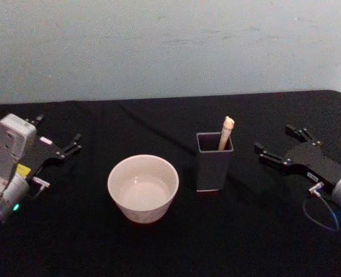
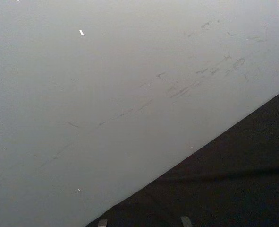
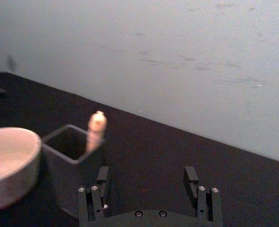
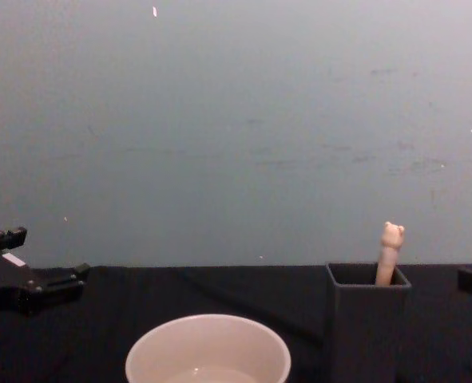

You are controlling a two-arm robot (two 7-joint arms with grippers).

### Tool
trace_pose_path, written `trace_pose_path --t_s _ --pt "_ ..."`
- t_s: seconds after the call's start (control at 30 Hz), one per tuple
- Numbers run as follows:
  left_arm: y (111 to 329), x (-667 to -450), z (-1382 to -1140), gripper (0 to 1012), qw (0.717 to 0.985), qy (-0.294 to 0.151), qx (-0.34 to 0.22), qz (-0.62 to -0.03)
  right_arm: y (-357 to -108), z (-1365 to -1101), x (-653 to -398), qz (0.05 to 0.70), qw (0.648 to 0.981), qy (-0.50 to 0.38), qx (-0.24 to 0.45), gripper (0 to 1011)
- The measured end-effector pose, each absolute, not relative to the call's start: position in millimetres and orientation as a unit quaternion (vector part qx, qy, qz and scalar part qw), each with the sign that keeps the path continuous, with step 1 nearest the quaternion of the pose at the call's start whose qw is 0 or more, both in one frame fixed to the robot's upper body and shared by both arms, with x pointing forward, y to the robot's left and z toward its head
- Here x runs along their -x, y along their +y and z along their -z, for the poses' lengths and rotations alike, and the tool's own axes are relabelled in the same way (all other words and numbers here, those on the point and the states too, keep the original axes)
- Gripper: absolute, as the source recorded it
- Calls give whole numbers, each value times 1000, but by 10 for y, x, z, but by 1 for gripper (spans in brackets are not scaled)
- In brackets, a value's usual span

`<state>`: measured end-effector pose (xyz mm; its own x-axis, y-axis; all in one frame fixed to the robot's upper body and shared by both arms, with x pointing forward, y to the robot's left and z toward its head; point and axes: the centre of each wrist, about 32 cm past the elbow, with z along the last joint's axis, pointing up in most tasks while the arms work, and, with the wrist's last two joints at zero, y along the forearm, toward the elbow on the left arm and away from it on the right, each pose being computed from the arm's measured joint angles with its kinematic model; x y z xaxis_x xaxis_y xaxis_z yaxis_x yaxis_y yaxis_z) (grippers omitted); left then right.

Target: Pick up the stirring spoon with one hand, stir inside the cup, then place it back in its original position.

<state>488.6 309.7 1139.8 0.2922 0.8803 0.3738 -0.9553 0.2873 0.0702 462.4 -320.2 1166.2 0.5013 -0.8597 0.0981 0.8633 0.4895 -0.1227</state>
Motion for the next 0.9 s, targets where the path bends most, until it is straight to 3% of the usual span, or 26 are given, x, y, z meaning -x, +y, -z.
trace_pose_path --t_s 0.33,0.9 --pt "3097 -4886 -11398 1001 791 -132 -141 -580 -3066 -11711 -4646 455 889 36 42 1000" --pt "3097 -4886 -11398 1001 791 -132 -141 -580 -2726 -11651 -4947 451 891 43 26 1002"
